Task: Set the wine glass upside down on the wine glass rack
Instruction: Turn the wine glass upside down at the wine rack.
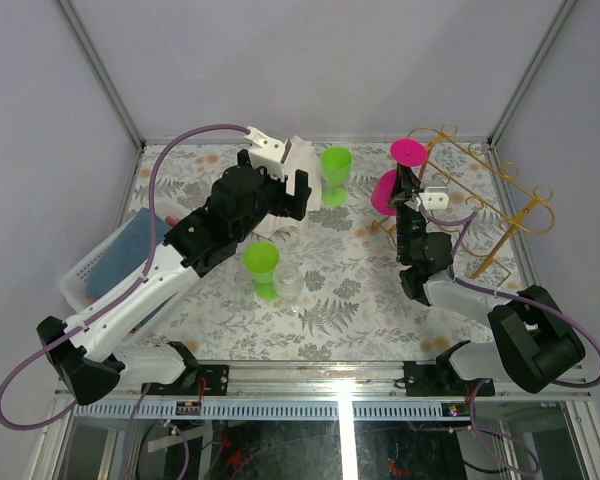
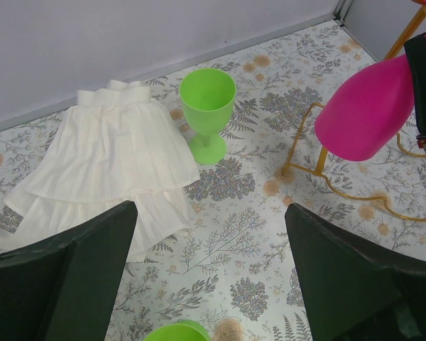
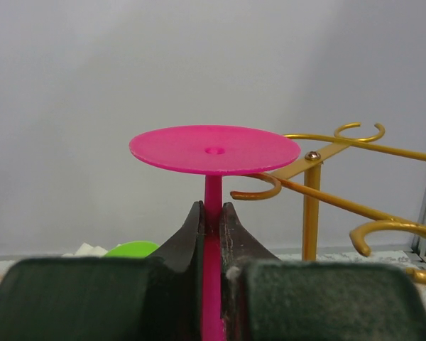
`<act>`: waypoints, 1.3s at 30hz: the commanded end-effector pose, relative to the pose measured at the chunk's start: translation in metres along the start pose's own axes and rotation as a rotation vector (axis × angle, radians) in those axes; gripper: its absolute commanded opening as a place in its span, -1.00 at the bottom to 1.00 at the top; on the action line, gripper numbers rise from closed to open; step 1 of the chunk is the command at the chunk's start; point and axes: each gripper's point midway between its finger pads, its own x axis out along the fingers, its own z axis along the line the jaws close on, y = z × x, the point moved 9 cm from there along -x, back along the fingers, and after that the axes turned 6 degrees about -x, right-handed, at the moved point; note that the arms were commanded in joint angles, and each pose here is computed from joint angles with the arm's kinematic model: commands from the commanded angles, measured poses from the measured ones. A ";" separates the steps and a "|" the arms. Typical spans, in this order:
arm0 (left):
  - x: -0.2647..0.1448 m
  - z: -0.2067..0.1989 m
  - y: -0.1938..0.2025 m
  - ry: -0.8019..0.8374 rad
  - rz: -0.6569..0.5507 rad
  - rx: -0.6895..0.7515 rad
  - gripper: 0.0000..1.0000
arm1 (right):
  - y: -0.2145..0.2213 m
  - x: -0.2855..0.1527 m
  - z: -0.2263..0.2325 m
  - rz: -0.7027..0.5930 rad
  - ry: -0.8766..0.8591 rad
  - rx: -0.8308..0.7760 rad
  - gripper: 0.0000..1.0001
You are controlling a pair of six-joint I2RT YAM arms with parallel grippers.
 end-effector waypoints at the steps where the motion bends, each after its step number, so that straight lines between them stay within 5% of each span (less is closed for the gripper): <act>1: -0.004 0.003 -0.014 -0.009 -0.083 -0.018 0.71 | -0.015 0.009 -0.010 -0.045 0.120 0.043 -0.96; 19: -0.005 0.003 -0.015 -0.014 -0.088 -0.018 0.71 | 0.003 -0.016 -0.019 0.045 0.157 0.043 -0.78; 29: -0.005 0.004 -0.015 -0.014 -0.089 -0.019 0.71 | -0.001 -0.027 -0.018 0.081 0.044 0.005 -0.08; 39: -0.007 0.004 -0.016 -0.013 -0.093 -0.020 0.72 | -0.011 -0.047 -0.015 0.143 -0.199 -0.096 0.32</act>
